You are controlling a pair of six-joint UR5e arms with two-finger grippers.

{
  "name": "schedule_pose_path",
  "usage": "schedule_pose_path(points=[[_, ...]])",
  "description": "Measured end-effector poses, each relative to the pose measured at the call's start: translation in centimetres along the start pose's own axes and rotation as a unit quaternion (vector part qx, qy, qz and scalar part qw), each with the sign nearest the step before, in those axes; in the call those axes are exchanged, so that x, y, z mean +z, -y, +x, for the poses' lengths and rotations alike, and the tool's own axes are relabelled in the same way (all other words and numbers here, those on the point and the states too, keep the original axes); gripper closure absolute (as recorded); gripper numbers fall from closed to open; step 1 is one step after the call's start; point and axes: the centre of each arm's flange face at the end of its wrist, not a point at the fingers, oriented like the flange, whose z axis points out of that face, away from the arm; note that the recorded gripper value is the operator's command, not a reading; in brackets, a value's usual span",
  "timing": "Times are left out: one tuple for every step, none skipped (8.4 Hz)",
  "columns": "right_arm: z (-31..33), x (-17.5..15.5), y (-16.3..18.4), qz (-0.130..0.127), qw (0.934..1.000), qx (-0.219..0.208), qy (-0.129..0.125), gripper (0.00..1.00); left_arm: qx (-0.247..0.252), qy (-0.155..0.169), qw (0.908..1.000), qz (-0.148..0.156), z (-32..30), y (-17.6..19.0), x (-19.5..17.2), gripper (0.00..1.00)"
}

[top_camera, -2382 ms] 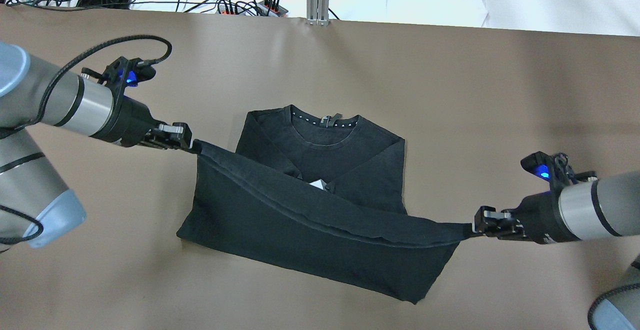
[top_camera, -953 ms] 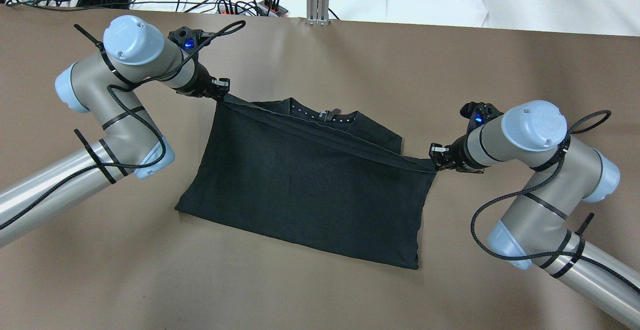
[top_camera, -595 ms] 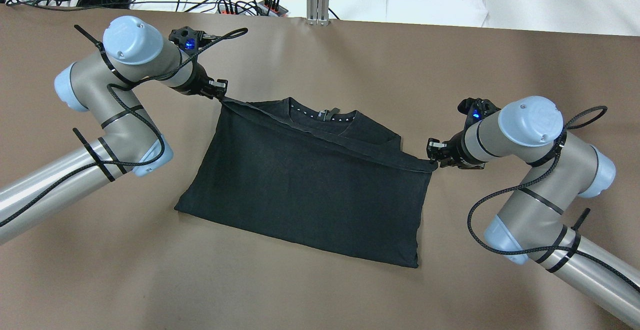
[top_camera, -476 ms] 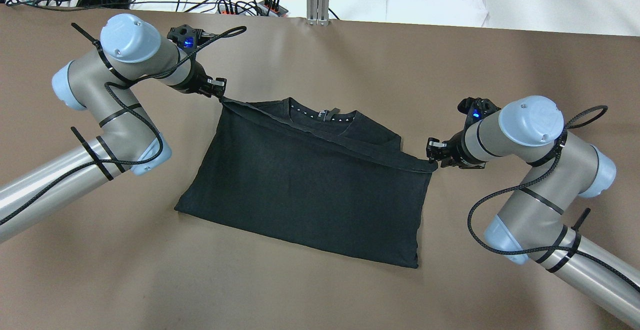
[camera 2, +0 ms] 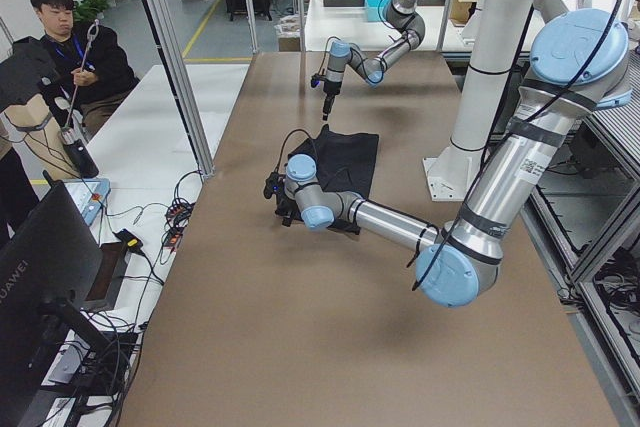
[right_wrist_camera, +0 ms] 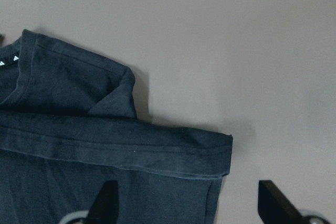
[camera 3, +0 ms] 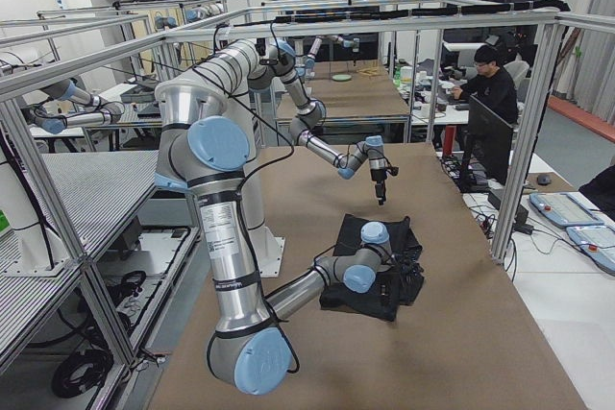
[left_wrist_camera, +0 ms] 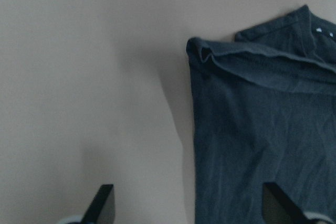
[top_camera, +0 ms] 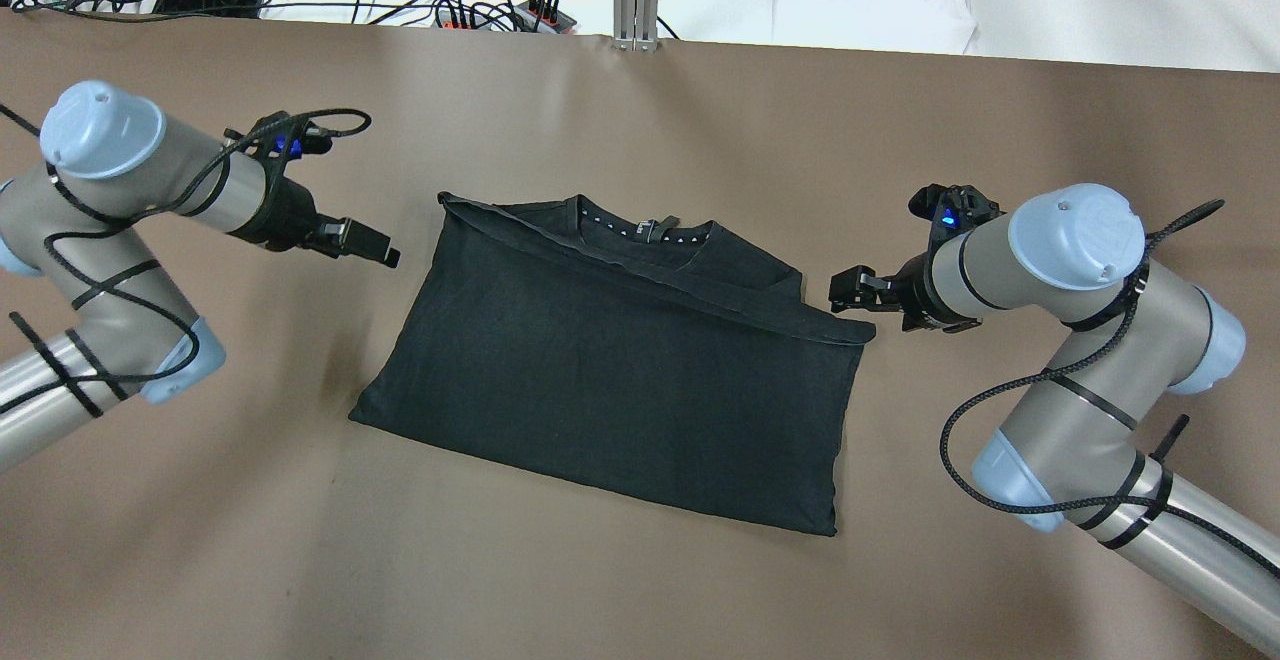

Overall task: Fold clothes
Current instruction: 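Move the left gripper to the folded shirt's near corner and grasp it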

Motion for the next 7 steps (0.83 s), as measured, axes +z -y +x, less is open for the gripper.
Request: schedule_pose_path(points=[[-0.1, 0.0, -0.1, 0.000, 1.0000, 0.000, 0.000, 0.07, 0.003, -0.011, 0.9998, -0.018, 0.0, -3.7, 0.3, 0.00], [-0.1, 0.0, -0.1, 0.001, 1.0000, -0.001, 0.001, 0.07, 0.008, -0.020, 0.9991, -0.037, 0.5, -7.2, 0.7, 0.01], [-0.1, 0.0, -0.1, 0.001, 1.0000, -0.001, 0.001, 0.07, 0.017, -0.026, 0.9979, -0.057, 0.9, -10.5, 1.5, 0.04], [-0.1, 0.0, -0.2, 0.002, 1.0000, -0.001, 0.001, 0.07, 0.026, -0.027, 0.9972, -0.065, 1.2, -13.0, 2.5, 0.24], [-0.1, 0.0, -0.2, 0.002, 1.0000, -0.001, 0.000, 0.07, 0.032, -0.025, 0.9967, -0.070, 1.6, -15.0, 3.6, 0.39], [-0.1, 0.0, -0.2, 0.003, 1.0000, 0.000, 0.000, 0.07, 0.037, -0.022, 0.9964, -0.074, 1.9, -16.3, 4.6, 0.59], [-0.1, 0.0, -0.2, 0.003, 1.0000, 0.001, 0.000, 0.07, 0.039, -0.020, 0.9962, -0.076, 2.0, -17.0, 5.0, 0.90]])
